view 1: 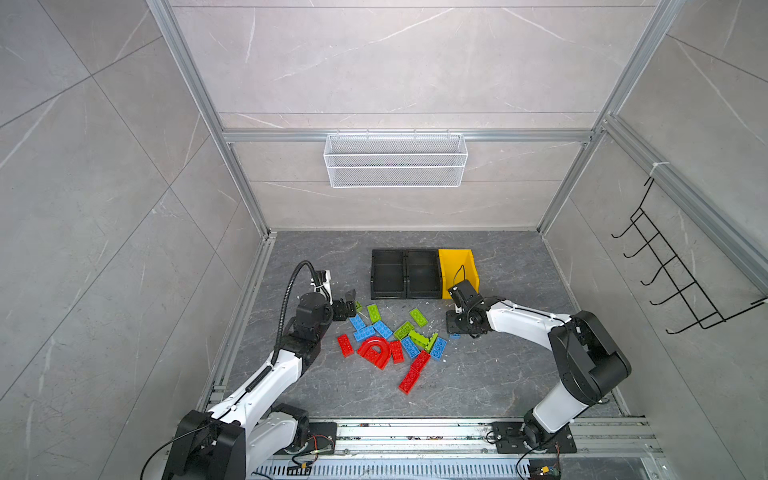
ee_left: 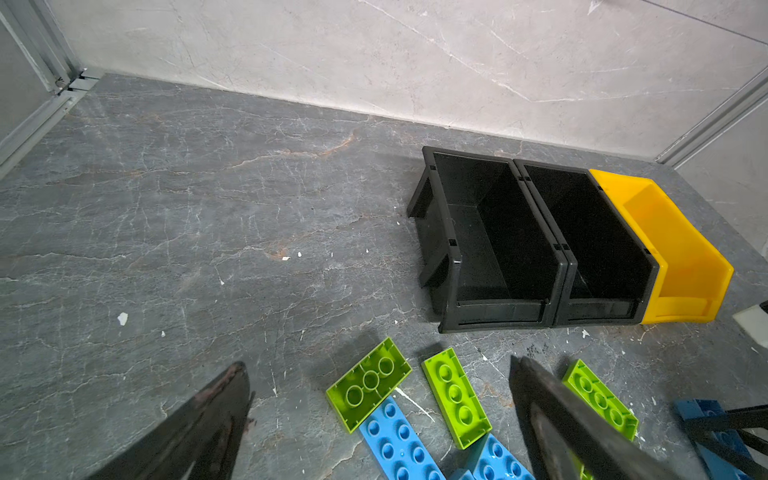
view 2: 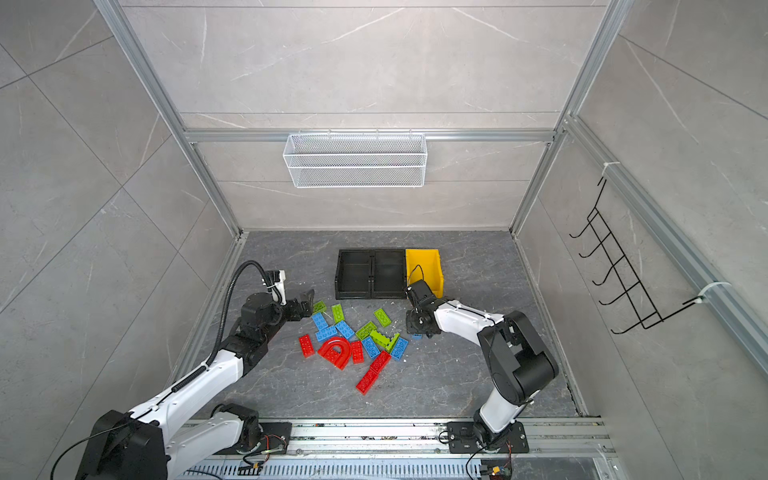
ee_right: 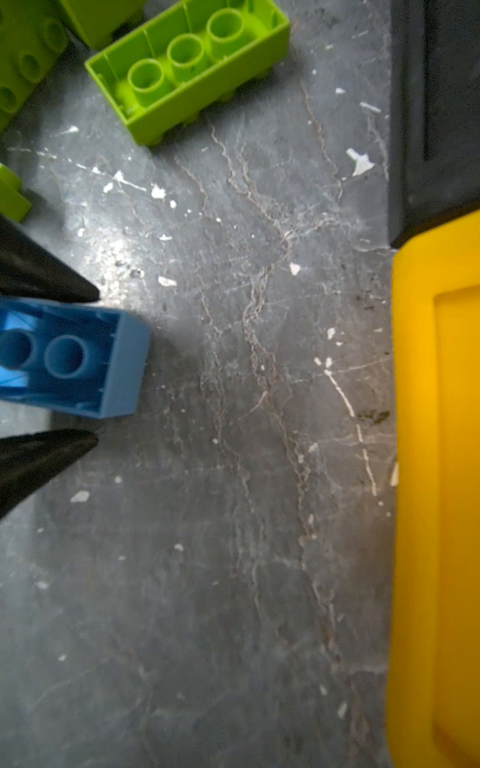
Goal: Sort the legos into containers by color
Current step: 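Carry the blue brick with the right gripper into the yellow bin and release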
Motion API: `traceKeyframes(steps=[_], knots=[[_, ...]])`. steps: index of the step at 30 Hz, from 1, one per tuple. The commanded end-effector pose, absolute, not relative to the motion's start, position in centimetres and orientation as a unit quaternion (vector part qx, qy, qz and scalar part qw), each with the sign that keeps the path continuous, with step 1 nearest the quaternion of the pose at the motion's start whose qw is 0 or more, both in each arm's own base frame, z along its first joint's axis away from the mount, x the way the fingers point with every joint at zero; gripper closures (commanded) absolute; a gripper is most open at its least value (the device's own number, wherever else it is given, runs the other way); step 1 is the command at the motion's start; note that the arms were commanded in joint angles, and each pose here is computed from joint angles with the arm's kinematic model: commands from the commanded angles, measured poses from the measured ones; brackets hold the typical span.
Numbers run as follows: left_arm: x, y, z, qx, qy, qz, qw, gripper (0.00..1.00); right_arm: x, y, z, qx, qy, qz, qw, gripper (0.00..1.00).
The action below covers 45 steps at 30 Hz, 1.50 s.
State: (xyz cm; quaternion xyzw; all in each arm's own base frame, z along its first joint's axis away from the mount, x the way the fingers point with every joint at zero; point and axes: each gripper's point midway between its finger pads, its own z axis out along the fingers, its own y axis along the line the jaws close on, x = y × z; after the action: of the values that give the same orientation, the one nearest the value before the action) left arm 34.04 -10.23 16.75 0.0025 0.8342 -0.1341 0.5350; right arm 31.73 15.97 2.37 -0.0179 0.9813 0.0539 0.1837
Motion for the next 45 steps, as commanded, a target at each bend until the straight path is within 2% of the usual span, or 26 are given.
traceKeyframes(steps=[1,7,13,17,25,32,38,42,45], knots=[[33.9,-9.9,17.4,-0.006,0.828,-0.135,0.544,0.00,32.1,16.0,2.5,-0.021,0.982,0.043,0.184,0.57],[33.7,-9.7,17.7,-0.009,0.825,-0.132,0.549,0.00,32.6,16.0,4.5,-0.024,0.976,0.053,0.211,0.76],[33.5,-9.4,18.1,-0.012,0.821,-0.130,0.556,0.00,35.0,15.0,10.0,-0.012,0.960,0.120,0.254,0.80],[33.3,-9.8,18.6,-0.007,0.818,-0.142,0.557,0.00,37.7,13.9,13.4,-0.018,0.947,0.136,0.291,0.80],[32.9,-9.5,19.0,-0.012,0.812,-0.143,0.565,0.00,43.3,12.8,15.2,-0.021,0.939,0.138,0.315,0.80],[32.7,-9.4,19.1,-0.012,0.811,-0.143,0.567,0.00,46.8,13.5,14.0,-0.025,0.940,0.130,0.313,0.79],[32.6,-9.6,19.2,-0.010,0.809,-0.149,0.569,0.00,48.2,13.4,12.0,-0.023,0.946,0.114,0.302,0.78],[32.7,-9.4,19.1,-0.014,0.809,-0.145,0.569,0.00,48.8,13.3,11.2,-0.020,0.947,0.108,0.301,0.70],[32.7,-9.7,19.2,-0.011,0.809,-0.150,0.568,0.00,49.1,13.5,10.8,-0.019,0.949,0.109,0.296,0.60]])
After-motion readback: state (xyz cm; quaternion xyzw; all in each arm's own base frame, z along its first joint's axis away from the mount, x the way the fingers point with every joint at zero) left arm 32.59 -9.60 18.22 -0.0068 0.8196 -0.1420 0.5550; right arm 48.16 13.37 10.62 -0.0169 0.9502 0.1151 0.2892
